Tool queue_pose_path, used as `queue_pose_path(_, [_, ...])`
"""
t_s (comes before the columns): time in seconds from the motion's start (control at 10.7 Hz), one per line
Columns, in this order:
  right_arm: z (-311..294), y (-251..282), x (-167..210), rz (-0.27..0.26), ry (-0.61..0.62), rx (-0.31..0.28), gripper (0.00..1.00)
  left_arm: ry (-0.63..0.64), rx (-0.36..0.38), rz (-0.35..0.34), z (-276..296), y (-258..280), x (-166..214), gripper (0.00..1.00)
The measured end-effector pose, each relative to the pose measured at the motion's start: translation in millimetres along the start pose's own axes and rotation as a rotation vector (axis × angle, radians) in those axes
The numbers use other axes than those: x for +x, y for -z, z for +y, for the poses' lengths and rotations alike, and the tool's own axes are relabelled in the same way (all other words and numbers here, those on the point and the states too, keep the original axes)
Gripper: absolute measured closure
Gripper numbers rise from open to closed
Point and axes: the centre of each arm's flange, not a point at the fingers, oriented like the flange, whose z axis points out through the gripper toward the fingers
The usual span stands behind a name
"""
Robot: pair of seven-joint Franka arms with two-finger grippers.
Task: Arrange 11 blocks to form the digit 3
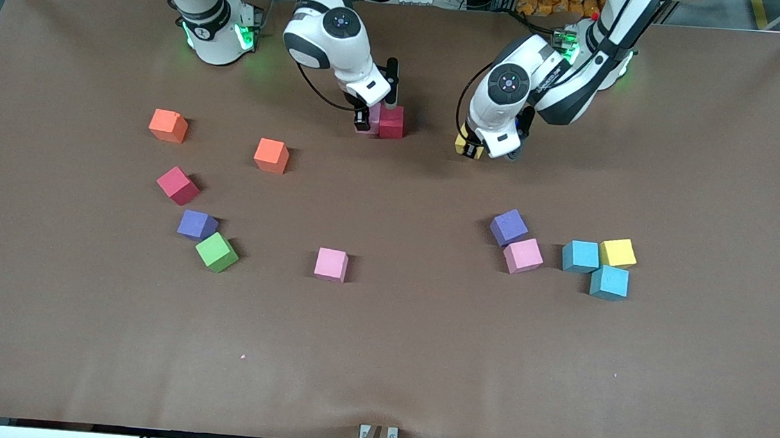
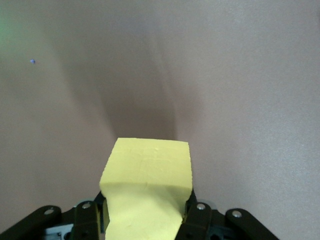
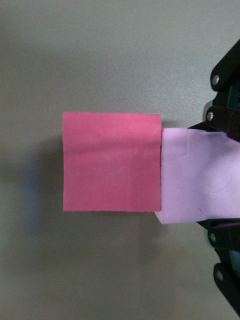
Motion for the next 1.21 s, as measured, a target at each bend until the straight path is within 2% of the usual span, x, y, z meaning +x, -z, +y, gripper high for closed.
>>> queue_pose_path(0.19, [0, 0, 0, 0.0, 0.0, 0.0, 0.39, 0.019, 0.001, 0.001, -4, -1, -6, 0.44])
queue_pose_path(0.28, [0, 0, 0, 0.0, -0.001, 0.0, 0.32, 0.034, -0.003, -0.001, -6, -1, -10, 0.44])
queue_pose_path(0.47, [1, 0, -1, 0.0, -0.003, 0.0, 0.03, 0.074, -0.028, -0.015, -9, 1, -22, 0.44])
queue_pose_path(0.84, [6, 2, -2, 0.003, -0.013, -0.005, 0.0, 0.157, -0.082, -0.057, -13, -1, -38, 0.44])
queue_pose_path(1.21, [7, 8, -8, -0.063, -0.013, -0.002, 0.0, 0.195, -0.091, -0.078, -15, -9, -45, 0.44])
